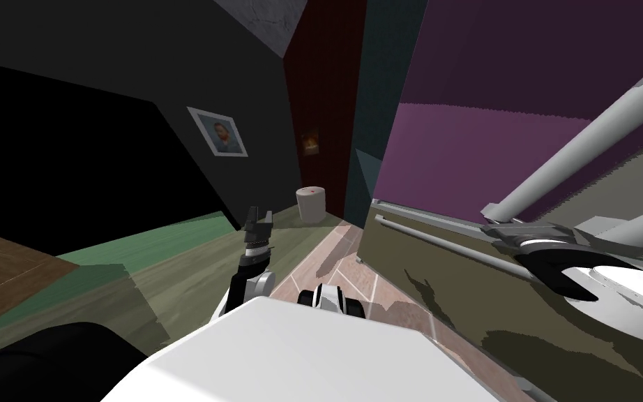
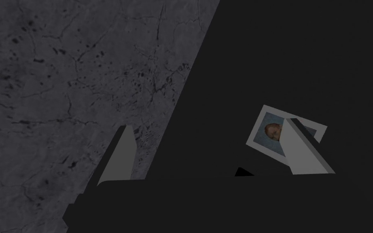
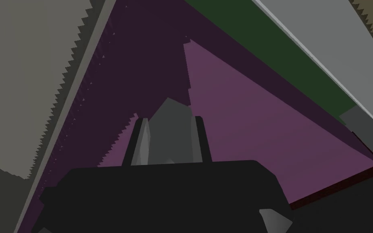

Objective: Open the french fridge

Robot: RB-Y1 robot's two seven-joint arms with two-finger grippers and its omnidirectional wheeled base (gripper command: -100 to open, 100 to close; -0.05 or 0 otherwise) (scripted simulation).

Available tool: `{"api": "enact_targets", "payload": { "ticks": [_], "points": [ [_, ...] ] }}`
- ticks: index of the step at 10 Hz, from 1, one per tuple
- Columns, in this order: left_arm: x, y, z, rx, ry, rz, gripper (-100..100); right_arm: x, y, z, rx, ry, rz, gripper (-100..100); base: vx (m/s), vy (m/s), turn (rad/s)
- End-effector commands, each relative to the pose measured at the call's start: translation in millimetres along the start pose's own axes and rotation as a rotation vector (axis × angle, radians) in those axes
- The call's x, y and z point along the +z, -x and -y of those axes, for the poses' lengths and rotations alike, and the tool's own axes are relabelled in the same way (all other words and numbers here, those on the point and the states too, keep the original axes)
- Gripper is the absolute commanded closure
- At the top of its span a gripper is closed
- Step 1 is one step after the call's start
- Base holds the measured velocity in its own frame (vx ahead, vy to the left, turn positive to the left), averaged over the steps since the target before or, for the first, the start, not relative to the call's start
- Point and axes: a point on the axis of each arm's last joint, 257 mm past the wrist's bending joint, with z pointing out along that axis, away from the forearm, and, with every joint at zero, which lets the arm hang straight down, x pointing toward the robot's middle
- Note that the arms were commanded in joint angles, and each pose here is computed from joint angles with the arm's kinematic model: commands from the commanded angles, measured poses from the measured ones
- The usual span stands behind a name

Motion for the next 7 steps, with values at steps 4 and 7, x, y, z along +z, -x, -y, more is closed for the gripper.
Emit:
{"api": "enact_targets", "payload": {
  "ticks": [4,7],
  "points": [
    [0.1,-0.1,0.0,0.000,0.000,0.000,0,-4.5,-5.4,3,0.008,-0.002,-0.011,100,0.040,0.041,-0.065],
    [0.1,-0.1,0.0,-0.001,0.000,0.000,0,-4.3,-27.1,36,0.003,-0.072,-0.064,100,0.022,0.234,0.029]
  ]
}}
